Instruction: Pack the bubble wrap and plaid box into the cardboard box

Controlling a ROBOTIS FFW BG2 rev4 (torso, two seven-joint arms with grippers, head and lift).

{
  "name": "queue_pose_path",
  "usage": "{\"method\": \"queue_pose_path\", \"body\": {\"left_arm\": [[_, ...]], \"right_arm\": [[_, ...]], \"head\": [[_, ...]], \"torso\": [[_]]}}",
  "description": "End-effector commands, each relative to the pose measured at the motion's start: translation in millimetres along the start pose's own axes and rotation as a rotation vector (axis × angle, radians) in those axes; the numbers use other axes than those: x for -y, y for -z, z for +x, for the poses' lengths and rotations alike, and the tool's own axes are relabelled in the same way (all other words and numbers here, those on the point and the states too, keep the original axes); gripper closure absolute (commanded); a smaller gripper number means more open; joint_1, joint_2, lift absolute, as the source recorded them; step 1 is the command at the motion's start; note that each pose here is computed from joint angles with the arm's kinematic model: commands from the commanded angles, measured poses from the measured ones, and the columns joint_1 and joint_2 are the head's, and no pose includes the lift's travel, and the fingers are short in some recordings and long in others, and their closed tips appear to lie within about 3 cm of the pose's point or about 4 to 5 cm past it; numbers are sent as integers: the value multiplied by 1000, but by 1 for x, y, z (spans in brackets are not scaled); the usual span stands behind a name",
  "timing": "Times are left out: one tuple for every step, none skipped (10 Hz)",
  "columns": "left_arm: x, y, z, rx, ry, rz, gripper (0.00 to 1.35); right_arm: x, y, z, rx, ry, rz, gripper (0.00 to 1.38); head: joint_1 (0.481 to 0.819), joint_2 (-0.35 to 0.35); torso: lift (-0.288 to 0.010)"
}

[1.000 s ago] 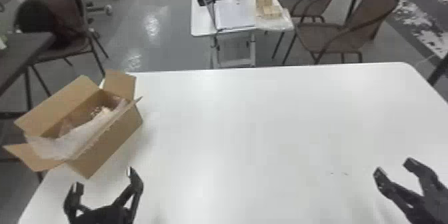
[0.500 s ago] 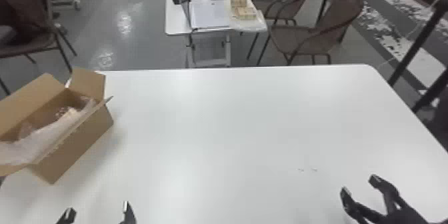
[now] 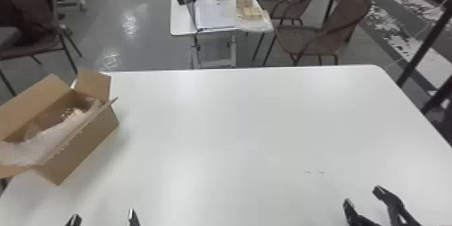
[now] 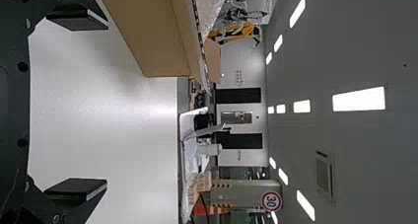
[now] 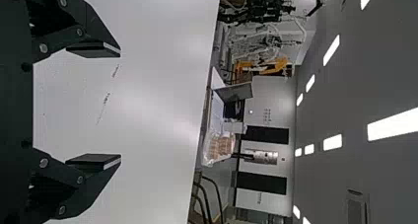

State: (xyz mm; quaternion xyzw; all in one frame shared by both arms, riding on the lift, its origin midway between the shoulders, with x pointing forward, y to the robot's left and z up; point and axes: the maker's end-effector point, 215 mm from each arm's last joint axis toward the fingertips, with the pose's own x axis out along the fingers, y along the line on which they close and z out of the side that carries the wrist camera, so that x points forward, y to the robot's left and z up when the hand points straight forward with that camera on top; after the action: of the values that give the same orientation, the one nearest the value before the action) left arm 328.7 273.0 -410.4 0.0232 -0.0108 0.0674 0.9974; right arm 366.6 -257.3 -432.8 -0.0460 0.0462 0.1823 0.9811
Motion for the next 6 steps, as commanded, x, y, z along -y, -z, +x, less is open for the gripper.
{"method": "queue_pose_path", "body": {"left_arm": [[0, 0, -1, -1, 0, -2, 168], [0, 0, -1, -1, 0, -2, 168], [1, 1, -1, -3, 0, -3, 168], [1, 1, 0, -3, 3, -3, 168], [2, 1, 0, -5, 4, -4, 168], [2, 3, 0, -9, 4, -5, 168]], "right_arm": [[-3, -1, 0, 6, -3, 3, 498], [-3, 1, -1, 4, -1, 9, 498], [-2, 0, 0, 8, 1, 12, 498], [-2, 0, 1, 9, 2, 14, 498], [-2, 1, 1, 10, 1, 17, 498], [-2, 0, 2, 12, 3, 21, 498]], "head": [[695, 25], [695, 28], [695, 30], [695, 29], [695, 27], [695, 26]], "torso": [[-120], [-120], [-120], [-120], [-120], [-120]]}}
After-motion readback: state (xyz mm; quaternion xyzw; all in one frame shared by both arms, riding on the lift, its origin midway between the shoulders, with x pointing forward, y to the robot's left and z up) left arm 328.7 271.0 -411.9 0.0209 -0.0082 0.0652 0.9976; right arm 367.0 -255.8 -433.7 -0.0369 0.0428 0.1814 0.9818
